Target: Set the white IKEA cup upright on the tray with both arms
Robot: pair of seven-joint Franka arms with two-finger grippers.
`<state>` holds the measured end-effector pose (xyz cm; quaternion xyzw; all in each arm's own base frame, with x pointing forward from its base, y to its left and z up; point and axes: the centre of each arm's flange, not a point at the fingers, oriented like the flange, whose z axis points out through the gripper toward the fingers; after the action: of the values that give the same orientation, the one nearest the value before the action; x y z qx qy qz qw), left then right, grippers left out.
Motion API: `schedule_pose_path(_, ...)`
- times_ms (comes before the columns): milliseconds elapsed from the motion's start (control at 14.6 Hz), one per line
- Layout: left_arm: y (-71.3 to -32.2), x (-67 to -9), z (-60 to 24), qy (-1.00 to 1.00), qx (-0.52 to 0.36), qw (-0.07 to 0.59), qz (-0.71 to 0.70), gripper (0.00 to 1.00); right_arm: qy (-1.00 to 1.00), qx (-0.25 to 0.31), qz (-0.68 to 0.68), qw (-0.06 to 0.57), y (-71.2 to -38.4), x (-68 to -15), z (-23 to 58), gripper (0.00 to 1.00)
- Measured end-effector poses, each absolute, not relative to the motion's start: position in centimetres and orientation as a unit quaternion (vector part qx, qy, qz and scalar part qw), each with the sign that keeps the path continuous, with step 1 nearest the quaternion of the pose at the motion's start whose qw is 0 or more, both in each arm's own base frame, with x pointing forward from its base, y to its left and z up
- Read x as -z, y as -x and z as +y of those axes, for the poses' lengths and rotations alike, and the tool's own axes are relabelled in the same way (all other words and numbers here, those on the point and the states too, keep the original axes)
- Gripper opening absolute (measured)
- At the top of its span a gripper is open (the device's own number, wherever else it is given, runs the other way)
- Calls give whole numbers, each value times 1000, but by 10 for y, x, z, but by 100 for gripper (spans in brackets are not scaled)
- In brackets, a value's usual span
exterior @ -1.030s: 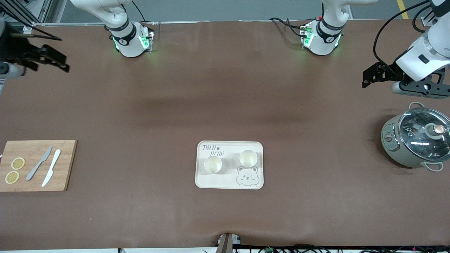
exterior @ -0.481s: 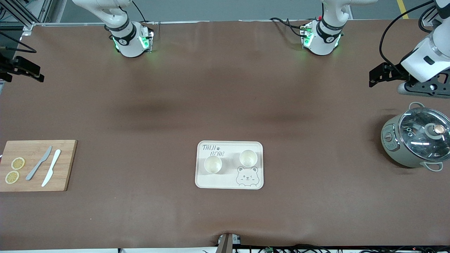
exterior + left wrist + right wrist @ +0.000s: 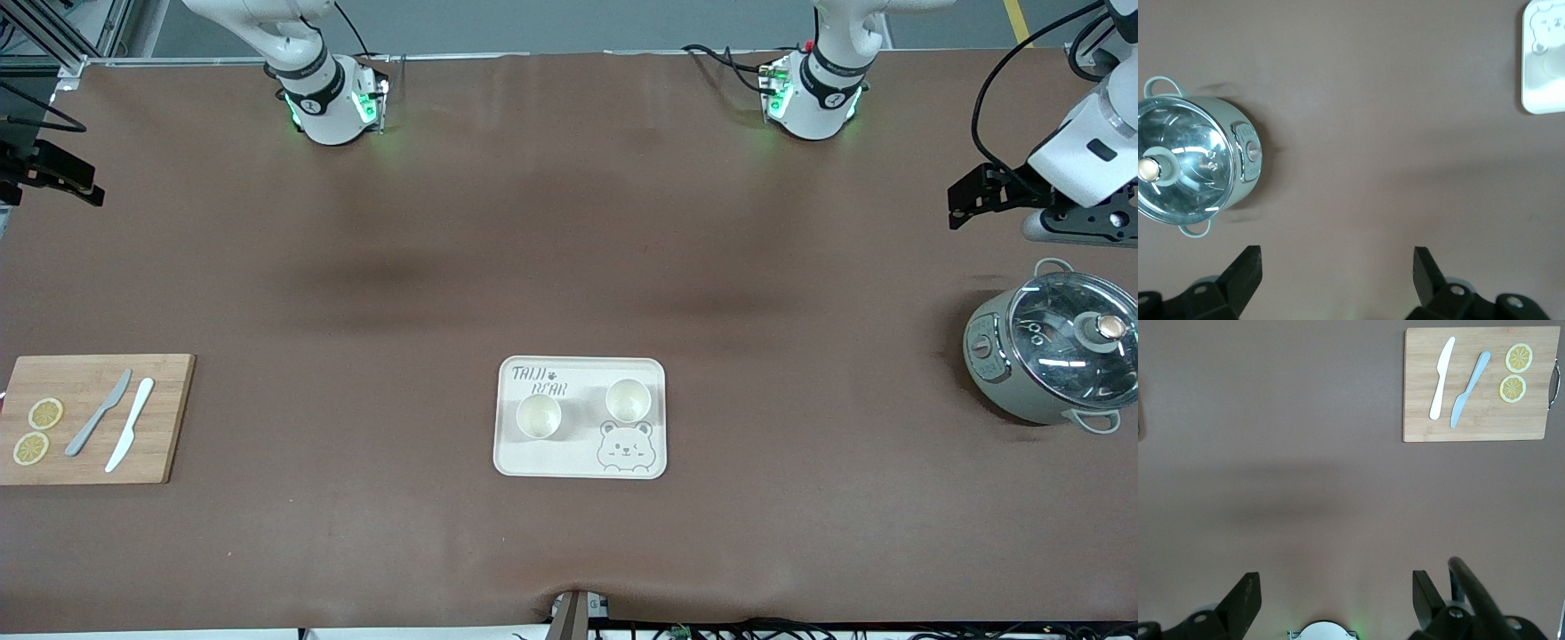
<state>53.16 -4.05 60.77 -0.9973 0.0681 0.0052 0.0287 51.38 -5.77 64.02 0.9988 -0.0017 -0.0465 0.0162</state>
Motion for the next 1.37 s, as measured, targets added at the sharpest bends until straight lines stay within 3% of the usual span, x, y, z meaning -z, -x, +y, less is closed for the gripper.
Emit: schedule_pose_path(1373,-534,-610,-48,998,7,5,65,100,-998,54,-13,15,-513,-635,-70,100)
